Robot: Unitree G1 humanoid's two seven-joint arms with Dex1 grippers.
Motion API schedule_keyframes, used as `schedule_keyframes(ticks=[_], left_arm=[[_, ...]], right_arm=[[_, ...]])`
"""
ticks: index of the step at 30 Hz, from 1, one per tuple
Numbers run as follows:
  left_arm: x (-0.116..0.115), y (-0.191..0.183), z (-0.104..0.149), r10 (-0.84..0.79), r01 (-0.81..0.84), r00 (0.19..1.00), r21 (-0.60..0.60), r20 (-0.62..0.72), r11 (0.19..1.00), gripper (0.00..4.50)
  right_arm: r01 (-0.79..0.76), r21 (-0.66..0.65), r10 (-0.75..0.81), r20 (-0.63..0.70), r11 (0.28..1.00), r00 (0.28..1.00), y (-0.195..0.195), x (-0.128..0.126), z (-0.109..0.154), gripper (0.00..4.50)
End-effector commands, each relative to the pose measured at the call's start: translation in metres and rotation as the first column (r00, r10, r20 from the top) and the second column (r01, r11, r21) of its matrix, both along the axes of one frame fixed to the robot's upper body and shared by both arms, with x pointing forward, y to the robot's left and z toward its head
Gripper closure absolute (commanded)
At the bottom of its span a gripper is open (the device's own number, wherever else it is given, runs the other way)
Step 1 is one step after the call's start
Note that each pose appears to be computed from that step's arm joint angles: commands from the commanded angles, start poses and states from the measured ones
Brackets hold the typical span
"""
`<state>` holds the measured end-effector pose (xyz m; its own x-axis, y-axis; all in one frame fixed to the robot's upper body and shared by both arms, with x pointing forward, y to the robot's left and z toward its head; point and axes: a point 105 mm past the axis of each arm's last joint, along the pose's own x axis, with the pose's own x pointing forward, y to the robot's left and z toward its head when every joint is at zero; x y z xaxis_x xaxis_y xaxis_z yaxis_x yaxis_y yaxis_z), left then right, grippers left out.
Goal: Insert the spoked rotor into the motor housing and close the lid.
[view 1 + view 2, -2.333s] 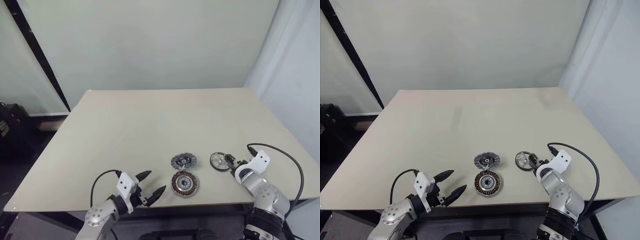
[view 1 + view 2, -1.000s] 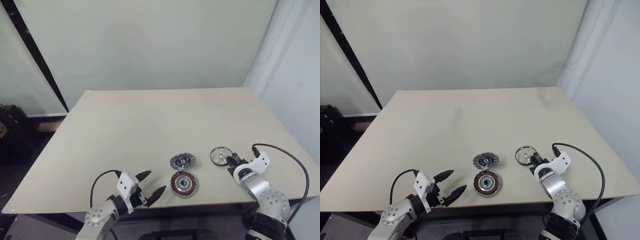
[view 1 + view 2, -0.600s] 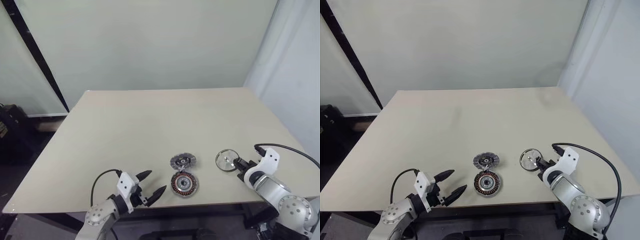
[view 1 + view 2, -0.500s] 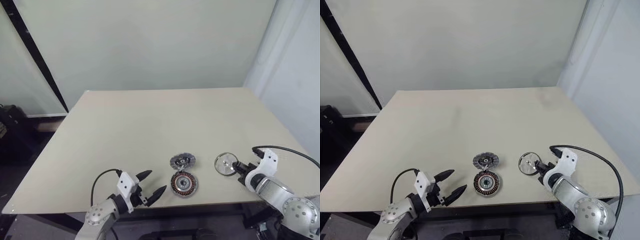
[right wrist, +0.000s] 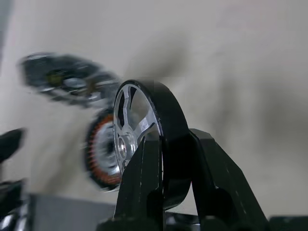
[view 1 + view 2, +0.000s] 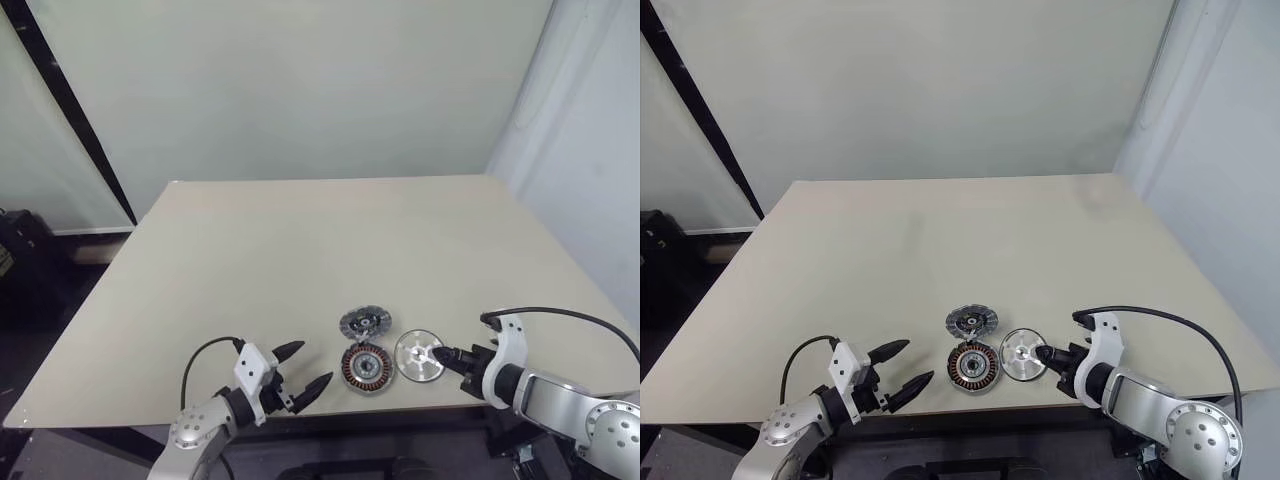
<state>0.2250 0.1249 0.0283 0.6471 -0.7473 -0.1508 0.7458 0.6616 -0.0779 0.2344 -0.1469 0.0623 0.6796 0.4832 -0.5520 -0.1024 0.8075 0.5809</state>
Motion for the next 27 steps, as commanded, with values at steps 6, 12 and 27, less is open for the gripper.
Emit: schedule_keyframes(ticks=[6,12,27], left_arm=[[0.001,0.0,0.008,-0.004,0.004,1.0,-0.006,0.027,1.0,0.0],[0.0,-0.001,0.008,0.002,-0.002,1.0,-0.009,0.025,1.0,0.0],[-0.002,-0.001,0.008,0.012,-0.012,1.0,-0.009,0.025,1.0,0.0]], right_arm=[[-0.142,0.141,0.135,0.058,0.98,0.989,0.051,-0.002,0.02,4.07],[-0.169,0.156,0.168,0.025,0.973,0.986,0.069,0.001,0.014,4.07],[-0.14,0.113,0.142,-0.018,0.984,0.99,0.069,0.012,-0.002,4.07]])
